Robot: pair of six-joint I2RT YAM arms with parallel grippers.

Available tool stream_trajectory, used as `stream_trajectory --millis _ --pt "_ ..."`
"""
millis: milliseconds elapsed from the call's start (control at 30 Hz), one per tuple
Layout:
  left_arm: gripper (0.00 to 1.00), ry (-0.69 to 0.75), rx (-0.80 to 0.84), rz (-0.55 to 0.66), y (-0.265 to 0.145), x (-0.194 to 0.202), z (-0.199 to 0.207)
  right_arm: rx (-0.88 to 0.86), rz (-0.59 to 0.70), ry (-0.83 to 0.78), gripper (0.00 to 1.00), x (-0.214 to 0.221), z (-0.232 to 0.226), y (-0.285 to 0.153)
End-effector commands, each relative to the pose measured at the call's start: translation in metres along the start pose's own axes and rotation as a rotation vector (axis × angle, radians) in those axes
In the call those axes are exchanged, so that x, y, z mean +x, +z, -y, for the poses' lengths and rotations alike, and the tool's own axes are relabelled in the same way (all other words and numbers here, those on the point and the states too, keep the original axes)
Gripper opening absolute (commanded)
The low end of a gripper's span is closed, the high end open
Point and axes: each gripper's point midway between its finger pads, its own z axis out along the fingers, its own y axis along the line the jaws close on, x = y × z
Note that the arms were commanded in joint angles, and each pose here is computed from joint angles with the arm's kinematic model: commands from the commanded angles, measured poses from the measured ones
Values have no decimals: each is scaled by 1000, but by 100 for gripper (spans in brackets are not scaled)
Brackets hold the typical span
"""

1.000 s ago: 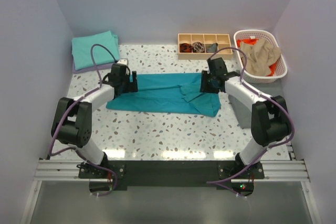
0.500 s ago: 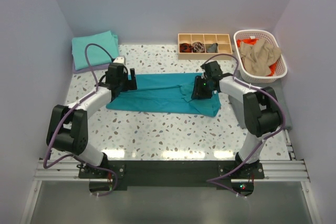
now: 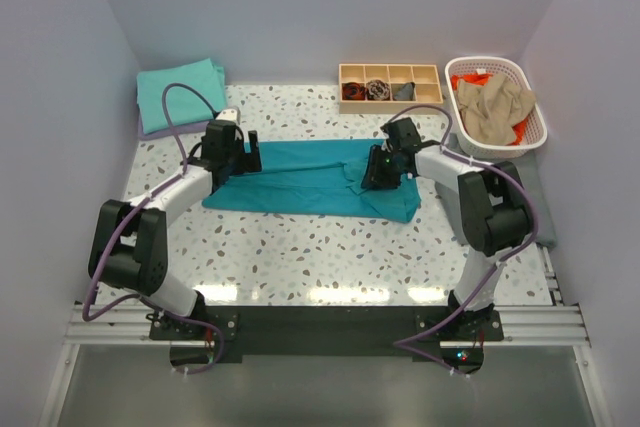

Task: Fold and stack the t-shirts
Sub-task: Fold the tshirt

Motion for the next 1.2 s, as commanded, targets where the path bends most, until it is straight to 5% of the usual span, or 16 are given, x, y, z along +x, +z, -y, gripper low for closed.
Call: stream_trajectory --millis 0,33,133,1167 --pt "92 -8 21 32 1 -9 7 -41 41 5 36 -14 -11 -1" --pt "92 -10 22 33 1 -10 7 -50 52 2 18 -16 -13 0" --pt "92 -9 19 33 1 -10 6 -69 68 -15 1 -22 -18 -2" --pt "93 -2 13 3 6 -1 5 -113 129 -99 0 -86 -47 12"
